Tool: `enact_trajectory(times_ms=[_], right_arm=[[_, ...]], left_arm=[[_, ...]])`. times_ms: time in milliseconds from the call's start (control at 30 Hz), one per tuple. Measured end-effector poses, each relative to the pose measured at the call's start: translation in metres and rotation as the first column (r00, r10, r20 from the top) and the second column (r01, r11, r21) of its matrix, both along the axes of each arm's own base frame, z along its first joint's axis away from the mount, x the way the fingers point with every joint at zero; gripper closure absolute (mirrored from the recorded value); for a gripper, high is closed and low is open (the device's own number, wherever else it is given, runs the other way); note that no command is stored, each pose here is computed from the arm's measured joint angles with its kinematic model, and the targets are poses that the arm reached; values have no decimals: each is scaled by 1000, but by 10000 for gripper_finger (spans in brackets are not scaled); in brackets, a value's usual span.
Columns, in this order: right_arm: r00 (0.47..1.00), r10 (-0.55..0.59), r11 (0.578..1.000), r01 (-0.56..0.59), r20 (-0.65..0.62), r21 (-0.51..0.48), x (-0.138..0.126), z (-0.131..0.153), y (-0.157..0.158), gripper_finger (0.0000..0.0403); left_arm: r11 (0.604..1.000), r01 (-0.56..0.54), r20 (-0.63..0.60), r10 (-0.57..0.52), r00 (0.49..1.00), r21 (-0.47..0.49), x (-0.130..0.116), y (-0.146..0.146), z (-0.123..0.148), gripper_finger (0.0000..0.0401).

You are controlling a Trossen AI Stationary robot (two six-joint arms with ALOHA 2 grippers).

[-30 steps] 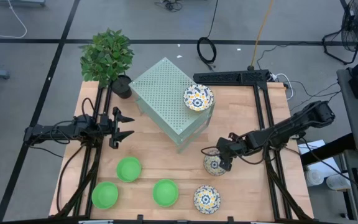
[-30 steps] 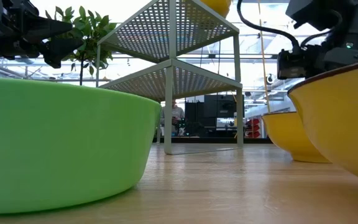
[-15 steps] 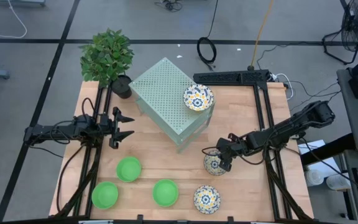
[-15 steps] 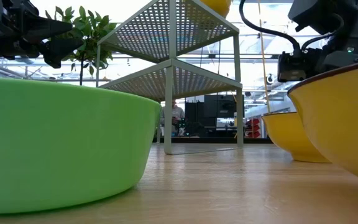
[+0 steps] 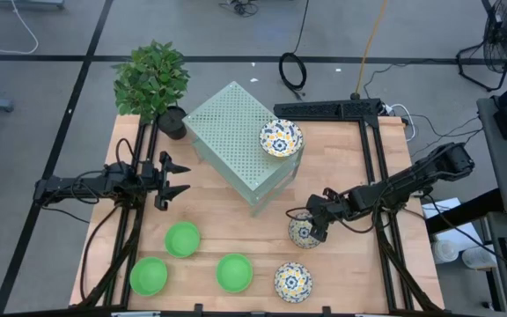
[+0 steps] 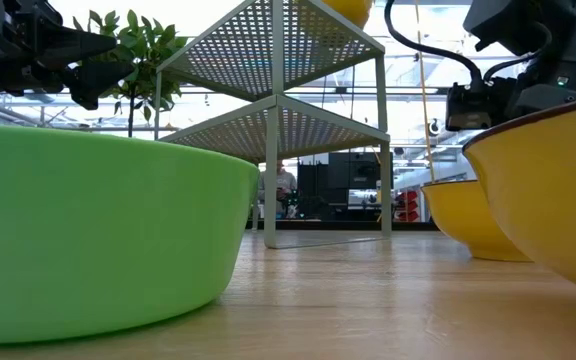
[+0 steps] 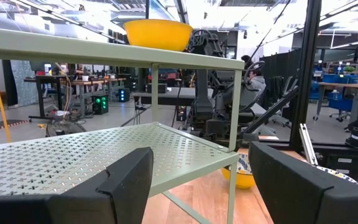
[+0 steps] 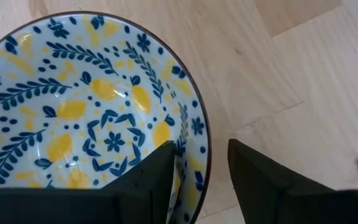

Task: Pick & Place Mini bowls
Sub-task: Stack the bottom yellow patterned bowl on the yellow patterned bowl on the shelf

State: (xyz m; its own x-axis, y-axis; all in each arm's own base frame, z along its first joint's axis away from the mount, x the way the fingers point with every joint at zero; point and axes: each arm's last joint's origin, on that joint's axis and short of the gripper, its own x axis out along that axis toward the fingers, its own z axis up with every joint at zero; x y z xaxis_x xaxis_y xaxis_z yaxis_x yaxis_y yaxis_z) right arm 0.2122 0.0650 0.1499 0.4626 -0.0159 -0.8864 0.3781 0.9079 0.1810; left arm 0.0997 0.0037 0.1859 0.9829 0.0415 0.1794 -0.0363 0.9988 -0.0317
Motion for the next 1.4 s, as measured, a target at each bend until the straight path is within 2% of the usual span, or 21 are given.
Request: enact_trajectory(times_ms=[200,433,567,633,700,833,900,933,1000,1100,1233,1333,1400], right_arm=[[999,23,999,-24,37,35,-3,10,0,261],[982,44,997,-55,183,53,-13,39,-4,261],[948,53,994,-80,315,75,-18,59,-5,261],[901,90,989,-133,424,72,-17,72,-2,261],[826,152,976,-214,543,52,-16,85,6,261],[596,274,904,-426,755,9,-14,110,32,261],[489,334,864,-500,806,-54,-15,115,48,261],[453,370,844,-528,811,-91,-15,115,57,261],[422,438,814,-560,794,-151,-13,118,73,261],[446,520,795,-565,729,-222,-4,125,99,261],[519,635,750,-592,572,-294,15,135,133,261],[577,705,703,-645,413,-300,28,137,156,261],[621,723,690,-666,303,-283,37,132,167,261]], left_arm=[[1000,0,0,0,1000,0,0,0,0,132],[1000,0,0,0,1000,0,0,0,0,132],[1000,0,0,0,1000,0,0,0,0,132],[1000,0,0,0,1000,0,0,0,0,132],[1000,0,0,0,1000,0,0,0,0,132],[1000,0,0,0,1000,0,0,0,0,132],[1000,0,-1,0,1000,0,0,0,0,132],[1000,0,0,0,1000,0,0,0,0,132],[1000,0,0,0,1000,0,0,0,0,132],[1000,0,0,0,1000,0,0,0,0,132],[1000,0,-1,0,1000,0,0,0,0,132],[1000,0,0,0,1000,0,0,0,0,132],[1000,0,0,0,1000,0,0,0,0,132]])
